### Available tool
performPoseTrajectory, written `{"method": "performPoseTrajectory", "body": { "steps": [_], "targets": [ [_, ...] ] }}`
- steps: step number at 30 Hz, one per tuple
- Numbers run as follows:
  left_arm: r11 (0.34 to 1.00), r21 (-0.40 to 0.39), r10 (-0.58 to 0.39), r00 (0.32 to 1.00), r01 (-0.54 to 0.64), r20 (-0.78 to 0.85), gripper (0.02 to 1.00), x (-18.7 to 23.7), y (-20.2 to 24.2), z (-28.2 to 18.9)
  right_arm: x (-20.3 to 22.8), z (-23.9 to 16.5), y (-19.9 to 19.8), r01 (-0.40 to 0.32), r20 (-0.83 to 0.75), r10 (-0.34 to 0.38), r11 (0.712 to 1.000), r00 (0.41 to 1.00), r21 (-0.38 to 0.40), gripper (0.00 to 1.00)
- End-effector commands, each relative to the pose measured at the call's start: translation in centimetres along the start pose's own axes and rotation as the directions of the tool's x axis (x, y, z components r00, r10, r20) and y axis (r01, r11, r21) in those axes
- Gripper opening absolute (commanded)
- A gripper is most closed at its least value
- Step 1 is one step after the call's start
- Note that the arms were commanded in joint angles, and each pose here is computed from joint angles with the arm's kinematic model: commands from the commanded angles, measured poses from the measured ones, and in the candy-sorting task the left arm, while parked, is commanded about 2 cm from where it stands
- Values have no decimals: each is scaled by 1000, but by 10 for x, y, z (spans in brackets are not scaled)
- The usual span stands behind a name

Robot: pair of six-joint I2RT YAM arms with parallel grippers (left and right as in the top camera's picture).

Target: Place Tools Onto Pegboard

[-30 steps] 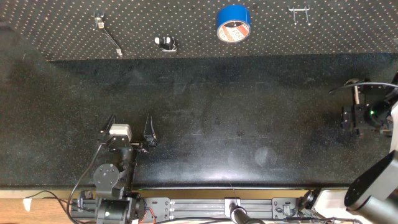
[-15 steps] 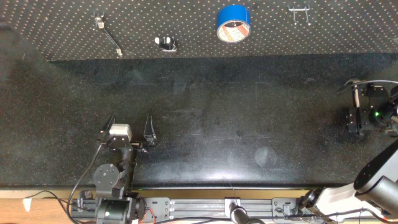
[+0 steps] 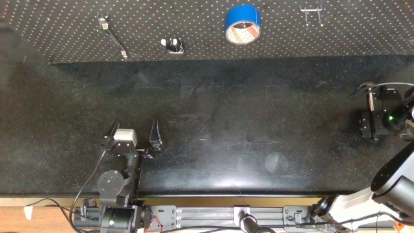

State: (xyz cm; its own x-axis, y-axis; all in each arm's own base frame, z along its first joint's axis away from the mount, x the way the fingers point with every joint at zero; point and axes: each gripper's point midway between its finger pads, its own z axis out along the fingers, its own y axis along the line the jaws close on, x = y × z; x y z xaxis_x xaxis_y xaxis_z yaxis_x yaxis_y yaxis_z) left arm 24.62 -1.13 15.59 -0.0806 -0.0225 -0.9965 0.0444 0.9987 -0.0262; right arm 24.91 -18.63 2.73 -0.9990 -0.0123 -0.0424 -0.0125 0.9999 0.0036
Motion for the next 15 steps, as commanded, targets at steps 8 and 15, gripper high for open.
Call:
{"method": "performPoseTrajectory", "body": {
  "steps": [8,15],
  "targets": [
    [1000,13,9,1000,-9,-1,996,1,-2,0,-4,11,6,56,-11,-56,998,998,-17,1000],
    [1000,13,9,1000,-9,-1,996,1,-2,0,-4,13,6,56,-15,-56,998,998,-20,652]
  ]
}}
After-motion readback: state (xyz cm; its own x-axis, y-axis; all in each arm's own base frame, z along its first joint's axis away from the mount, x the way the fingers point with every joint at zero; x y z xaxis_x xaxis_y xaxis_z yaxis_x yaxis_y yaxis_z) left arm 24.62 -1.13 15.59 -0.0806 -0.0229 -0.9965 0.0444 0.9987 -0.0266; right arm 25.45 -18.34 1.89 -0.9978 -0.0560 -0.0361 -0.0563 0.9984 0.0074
